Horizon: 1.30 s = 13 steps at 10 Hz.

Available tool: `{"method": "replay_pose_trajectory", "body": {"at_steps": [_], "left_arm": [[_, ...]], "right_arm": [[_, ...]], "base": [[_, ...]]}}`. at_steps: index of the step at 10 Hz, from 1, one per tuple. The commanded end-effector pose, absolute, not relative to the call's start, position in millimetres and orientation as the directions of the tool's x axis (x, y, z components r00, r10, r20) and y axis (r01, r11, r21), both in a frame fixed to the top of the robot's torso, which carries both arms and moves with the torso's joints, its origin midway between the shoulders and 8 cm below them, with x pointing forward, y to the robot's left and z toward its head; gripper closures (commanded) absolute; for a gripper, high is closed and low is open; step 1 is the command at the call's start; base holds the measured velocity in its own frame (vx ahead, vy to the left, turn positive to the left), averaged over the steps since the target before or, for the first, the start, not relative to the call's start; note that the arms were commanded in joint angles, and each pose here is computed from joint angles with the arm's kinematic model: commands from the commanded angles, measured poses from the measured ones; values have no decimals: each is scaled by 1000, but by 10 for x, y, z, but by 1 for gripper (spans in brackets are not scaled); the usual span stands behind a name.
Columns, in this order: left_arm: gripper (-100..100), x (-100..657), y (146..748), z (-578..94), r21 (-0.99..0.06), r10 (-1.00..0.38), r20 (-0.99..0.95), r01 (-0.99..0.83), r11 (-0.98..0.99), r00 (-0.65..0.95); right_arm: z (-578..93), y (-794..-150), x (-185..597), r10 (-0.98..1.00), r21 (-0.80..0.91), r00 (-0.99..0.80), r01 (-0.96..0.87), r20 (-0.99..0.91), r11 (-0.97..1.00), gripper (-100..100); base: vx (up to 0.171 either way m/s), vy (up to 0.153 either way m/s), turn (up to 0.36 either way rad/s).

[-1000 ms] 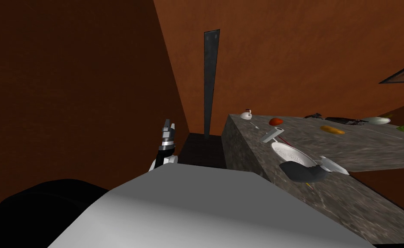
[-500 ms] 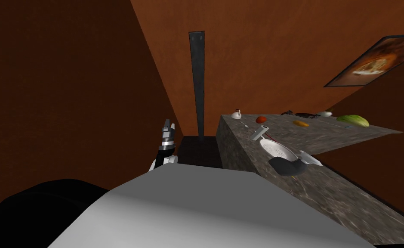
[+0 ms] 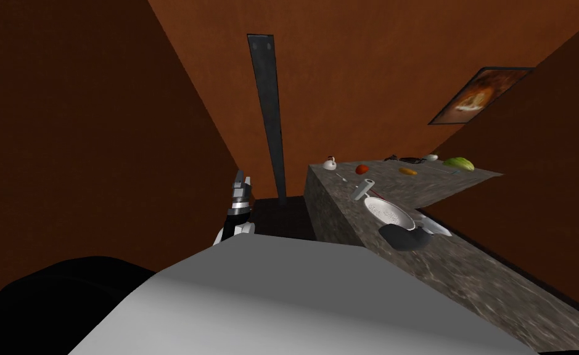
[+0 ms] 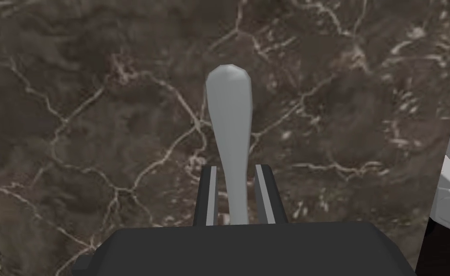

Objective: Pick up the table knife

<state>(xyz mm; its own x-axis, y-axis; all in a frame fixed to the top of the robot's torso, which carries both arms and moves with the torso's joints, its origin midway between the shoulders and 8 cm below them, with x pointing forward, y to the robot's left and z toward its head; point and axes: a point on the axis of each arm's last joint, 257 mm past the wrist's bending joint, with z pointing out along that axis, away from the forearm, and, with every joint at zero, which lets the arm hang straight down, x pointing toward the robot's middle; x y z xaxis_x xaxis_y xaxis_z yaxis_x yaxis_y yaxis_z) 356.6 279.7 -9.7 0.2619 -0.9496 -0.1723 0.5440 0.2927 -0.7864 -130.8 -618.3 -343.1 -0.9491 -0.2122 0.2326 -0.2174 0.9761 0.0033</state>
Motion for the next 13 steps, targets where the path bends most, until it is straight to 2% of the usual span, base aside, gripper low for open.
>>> {"method": "replay_pose_trajectory", "body": {"at_steps": [1,5,12,13], "left_arm": [[0,3566,2797,-97,-786,-950,-172,544,293,262],[0,3566,2797,-97,-786,-950,-172,544,293,262],[0,3566,2797,-97,-786,-950,-172,544,293,262],[0,3567,2797,-97,-786,-950,-172,544,293,262]], "right_arm": [[-3404,-6215,-1266,-248,-2,-941,-256,231,967,100],[-3360,-6262,-1205,-338,-2,-912,-348,234,938,100],[-3322,-6300,-1159,-433,5,-869,-445,239,896,100],[-3322,-6300,-1157,-438,6,-866,-450,239,893,0]], "base": [[149,-33,-275],[125,-9,-240],[99,8,-162],[0,0,0]]}}
